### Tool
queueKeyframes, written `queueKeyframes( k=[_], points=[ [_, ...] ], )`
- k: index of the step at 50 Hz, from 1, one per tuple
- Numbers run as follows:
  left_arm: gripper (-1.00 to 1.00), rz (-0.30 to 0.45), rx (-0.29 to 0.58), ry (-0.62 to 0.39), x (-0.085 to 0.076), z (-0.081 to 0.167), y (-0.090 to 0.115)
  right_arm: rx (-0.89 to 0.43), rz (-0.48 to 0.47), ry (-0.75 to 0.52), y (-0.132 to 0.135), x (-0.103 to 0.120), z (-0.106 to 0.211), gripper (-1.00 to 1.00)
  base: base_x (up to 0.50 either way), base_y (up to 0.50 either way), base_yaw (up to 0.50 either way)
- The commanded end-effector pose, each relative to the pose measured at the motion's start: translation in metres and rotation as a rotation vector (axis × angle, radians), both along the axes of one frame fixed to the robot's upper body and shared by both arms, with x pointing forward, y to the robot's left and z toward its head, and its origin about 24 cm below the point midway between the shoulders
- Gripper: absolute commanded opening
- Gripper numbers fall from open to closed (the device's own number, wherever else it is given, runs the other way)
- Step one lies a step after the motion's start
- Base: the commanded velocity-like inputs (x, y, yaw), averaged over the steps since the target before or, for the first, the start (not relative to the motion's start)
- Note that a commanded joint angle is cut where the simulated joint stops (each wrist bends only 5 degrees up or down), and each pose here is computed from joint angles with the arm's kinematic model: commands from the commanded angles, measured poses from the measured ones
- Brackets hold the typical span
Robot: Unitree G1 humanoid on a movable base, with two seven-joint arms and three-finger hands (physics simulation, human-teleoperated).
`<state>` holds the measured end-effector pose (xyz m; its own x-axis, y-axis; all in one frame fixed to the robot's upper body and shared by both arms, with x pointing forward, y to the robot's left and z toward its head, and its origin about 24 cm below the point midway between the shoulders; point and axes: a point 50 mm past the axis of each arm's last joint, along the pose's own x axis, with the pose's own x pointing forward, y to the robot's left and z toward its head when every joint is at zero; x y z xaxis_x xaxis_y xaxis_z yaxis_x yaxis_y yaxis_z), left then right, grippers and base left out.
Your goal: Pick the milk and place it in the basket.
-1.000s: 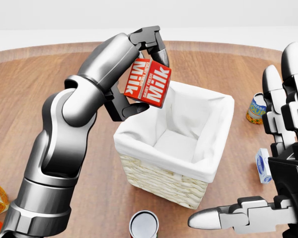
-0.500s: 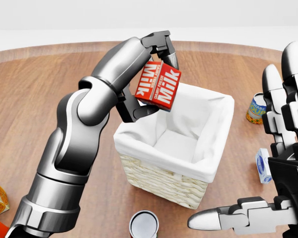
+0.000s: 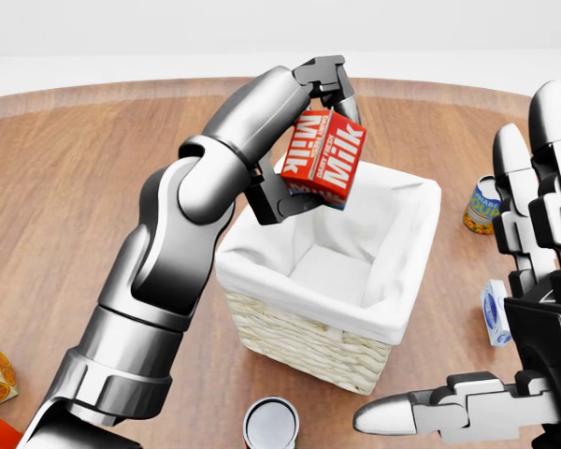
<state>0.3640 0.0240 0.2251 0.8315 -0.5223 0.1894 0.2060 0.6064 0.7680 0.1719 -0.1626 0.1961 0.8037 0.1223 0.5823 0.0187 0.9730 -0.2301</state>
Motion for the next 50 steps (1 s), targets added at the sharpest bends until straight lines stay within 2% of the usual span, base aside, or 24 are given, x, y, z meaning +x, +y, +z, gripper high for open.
queueKeyframes(
  k=[1, 27, 43, 50],
  points=[
    [-1.00, 0.028, -0.044, -0.004, 0.007, 0.005, -0.004, 0.000, 0.001, 0.003, 0.000, 0.000, -0.001, 1.00, 0.00, 0.00, 0.00],
    [-1.00, 0.130, -0.094, 0.123, 0.035, -0.009, -0.005, 0.002, 0.005, 0.002, 0.000, -0.001, 0.000, 1.00, 0.00, 0.00, 0.00],
    [-1.00, 0.135, -0.098, 0.145, 0.041, -0.018, -0.006, 0.003, 0.009, 0.003, 0.001, -0.001, -0.001, 1.00, 0.00, 0.00, 0.00],
    [-1.00, 0.131, -0.098, 0.154, 0.041, -0.022, -0.013, 0.004, 0.009, 0.006, 0.001, 0.000, -0.001, 1.00, 0.00, 0.00, 0.00]
  ],
)
